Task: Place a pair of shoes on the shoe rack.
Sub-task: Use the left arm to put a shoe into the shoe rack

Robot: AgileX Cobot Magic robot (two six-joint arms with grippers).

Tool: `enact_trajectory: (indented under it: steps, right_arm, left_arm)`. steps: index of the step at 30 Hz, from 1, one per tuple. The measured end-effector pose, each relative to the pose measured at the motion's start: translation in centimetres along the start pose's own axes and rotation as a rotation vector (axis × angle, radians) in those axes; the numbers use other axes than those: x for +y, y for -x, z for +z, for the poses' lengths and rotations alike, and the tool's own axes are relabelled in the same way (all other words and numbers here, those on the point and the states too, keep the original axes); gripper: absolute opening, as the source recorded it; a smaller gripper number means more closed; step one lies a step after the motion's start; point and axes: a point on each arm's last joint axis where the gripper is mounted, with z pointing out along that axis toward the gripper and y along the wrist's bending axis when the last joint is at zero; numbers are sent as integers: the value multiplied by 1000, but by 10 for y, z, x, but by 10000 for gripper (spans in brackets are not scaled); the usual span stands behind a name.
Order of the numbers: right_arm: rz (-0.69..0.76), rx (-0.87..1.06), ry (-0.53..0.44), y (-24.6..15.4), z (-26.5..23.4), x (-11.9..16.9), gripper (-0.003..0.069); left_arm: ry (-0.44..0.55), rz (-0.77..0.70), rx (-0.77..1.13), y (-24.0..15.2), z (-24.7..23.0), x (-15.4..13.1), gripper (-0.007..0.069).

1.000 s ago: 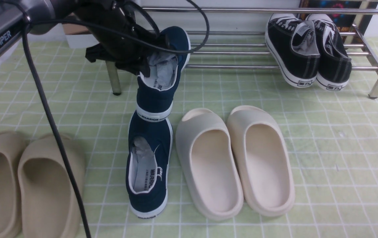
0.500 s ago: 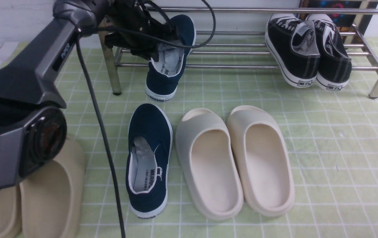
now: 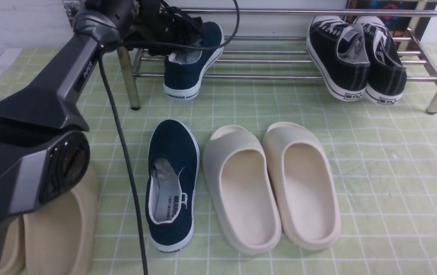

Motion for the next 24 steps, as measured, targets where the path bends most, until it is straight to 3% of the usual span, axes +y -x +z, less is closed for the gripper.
enact_trajectory:
  steps: [4,8,12,17,19,24]
  right_arm:
    - [0,0,0,0,0,0,239]
    - [0,0,0,0,0,0,241]
    - [0,0,0,0,0,0,244]
    - [0,0,0,0,0,0,246]
    - [0,0,0,0,0,0,246]
    - [0,0,0,0,0,0,246]
  left_arm:
    - [5,-5,20,2,-13,-3,405]
    - [26,58,72,6,-44,-7,391]
    - [40,149,110,11,-80,-10,288]
    - [38,209,165,3,-103,-10,32]
    - [48,231,229,-10,-105,-6,-13]
    - [70,219,394,-45,-87,6,-13]
